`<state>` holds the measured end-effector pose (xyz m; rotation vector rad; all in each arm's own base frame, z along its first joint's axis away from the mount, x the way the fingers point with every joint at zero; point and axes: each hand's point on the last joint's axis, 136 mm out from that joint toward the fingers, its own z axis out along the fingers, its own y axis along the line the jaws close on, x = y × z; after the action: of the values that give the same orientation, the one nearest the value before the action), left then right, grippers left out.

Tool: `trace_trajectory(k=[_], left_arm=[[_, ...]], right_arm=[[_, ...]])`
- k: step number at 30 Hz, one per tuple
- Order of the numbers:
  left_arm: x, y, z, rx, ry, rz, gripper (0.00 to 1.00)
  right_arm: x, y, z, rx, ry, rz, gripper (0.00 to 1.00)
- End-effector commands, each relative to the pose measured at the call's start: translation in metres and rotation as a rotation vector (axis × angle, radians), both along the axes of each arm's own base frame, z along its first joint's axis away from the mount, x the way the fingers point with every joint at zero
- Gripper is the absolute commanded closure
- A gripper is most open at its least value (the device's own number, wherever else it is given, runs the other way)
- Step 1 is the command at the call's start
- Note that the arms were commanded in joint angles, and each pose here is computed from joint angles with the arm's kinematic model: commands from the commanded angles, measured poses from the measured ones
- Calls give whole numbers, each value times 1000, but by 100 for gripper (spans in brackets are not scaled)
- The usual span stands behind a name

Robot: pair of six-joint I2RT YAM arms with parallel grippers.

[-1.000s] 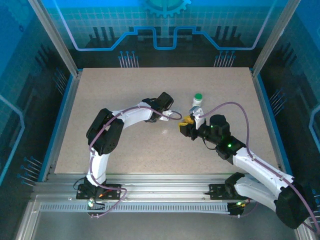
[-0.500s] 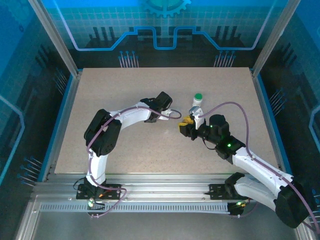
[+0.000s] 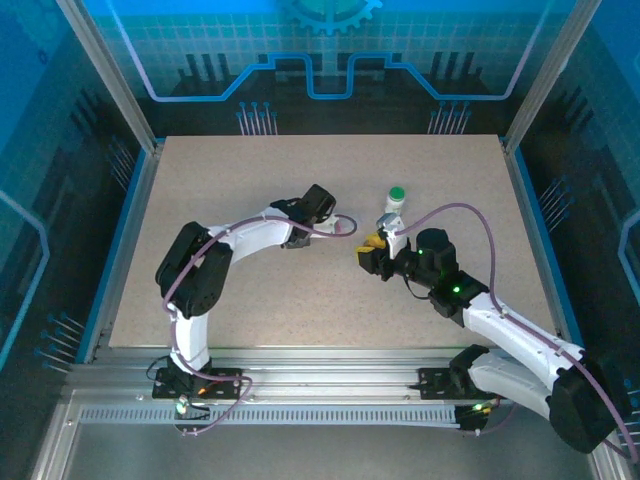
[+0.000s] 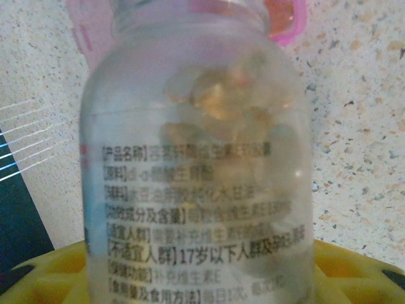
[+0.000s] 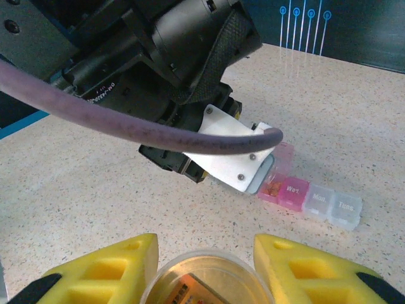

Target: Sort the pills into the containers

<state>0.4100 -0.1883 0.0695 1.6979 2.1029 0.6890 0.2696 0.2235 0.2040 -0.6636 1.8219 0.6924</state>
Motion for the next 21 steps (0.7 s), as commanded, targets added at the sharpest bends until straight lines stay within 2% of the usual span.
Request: trace_trajectory(k=[1, 11, 21], left_arm=[[1, -4, 16, -111, -45, 42, 100], [-1, -8, 19, -279, -100, 113, 100], [-6, -31, 65, -774, -319, 177, 100]], right_arm=[[2, 2, 12, 33, -26, 8, 100], [-1, 1, 18, 42, -40, 11, 100], [-10, -5, 37, 54, -99, 15, 100]])
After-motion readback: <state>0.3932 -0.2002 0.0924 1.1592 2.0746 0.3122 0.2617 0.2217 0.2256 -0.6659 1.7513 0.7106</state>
